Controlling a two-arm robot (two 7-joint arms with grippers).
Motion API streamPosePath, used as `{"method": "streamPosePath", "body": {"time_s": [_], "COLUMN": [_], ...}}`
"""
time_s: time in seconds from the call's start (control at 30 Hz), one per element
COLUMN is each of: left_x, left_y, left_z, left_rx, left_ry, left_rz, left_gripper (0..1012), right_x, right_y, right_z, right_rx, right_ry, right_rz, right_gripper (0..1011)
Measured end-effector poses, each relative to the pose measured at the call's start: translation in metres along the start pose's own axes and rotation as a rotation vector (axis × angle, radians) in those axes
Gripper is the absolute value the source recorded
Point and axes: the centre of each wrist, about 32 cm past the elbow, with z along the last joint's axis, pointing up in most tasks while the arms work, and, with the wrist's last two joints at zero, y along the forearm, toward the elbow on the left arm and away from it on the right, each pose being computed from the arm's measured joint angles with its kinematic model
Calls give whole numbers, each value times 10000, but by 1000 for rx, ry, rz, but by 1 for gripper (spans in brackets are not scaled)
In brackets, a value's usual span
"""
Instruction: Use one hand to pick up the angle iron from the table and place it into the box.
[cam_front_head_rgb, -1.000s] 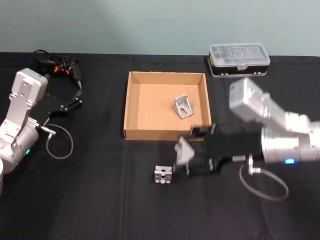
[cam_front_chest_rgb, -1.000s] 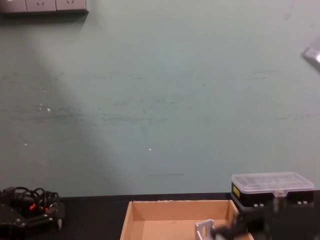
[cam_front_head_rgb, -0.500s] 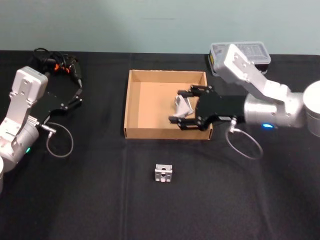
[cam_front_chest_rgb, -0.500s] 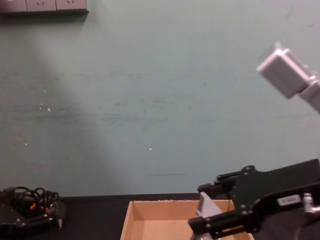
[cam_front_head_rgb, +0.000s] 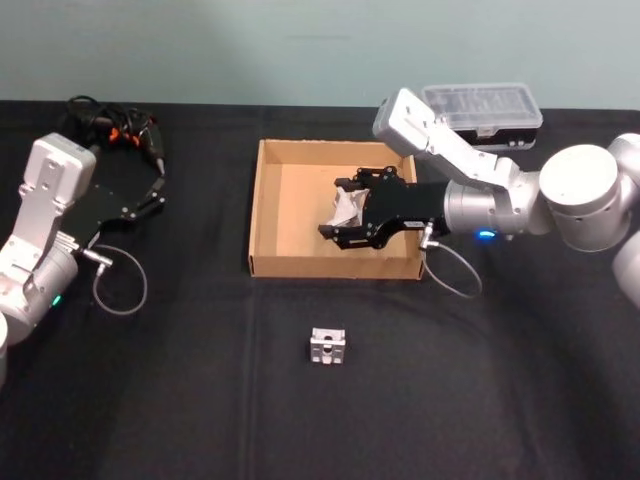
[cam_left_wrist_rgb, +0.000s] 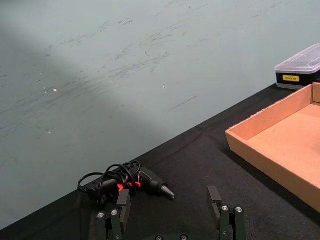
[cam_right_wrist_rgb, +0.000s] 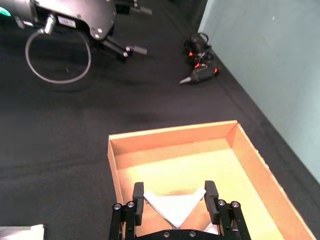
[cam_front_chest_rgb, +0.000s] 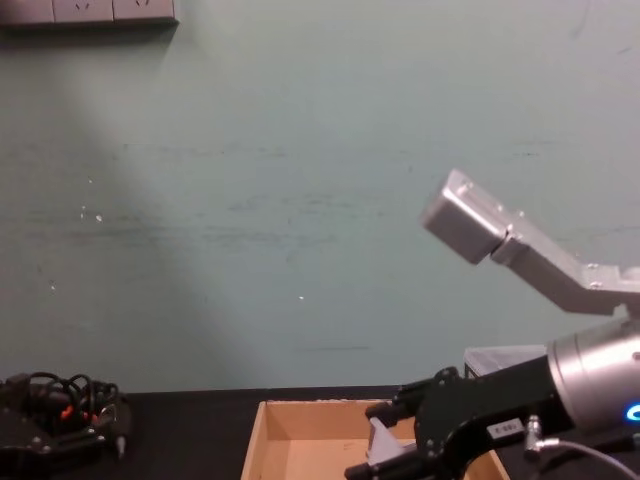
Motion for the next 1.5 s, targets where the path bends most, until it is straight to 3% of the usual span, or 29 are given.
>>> {"method": "streamPosePath", "body": {"time_s": [0.37,0.7,0.83,1.03,1.23,1.43,1.5], "left_x": [0,0,0,0,0,0,0], "left_y": [0,0,0,0,0,0,0], "left_z": [0,0,0,0,0,0,0], "left_rx": [0,0,0,0,0,0,0], "left_ry": [0,0,0,0,0,0,0], "left_rz": [0,0,0,0,0,0,0], "left_gripper": [1000,1000,1000,1000,1000,1000,1000], "right_x": [42,42,34,0,-97,-215,-290], "right_y": [112,102,49,-133,-433,-647,-736], "right_z": [-37,-5,25,100,189,233,264], "right_rx": [-23,-23,-7,50,117,128,110], "right_ry": [8,-1,-2,6,18,20,10], "right_rz": [19,12,-5,-36,-35,30,90], "right_gripper": [758,998,1003,1003,1003,1003,1003]}}
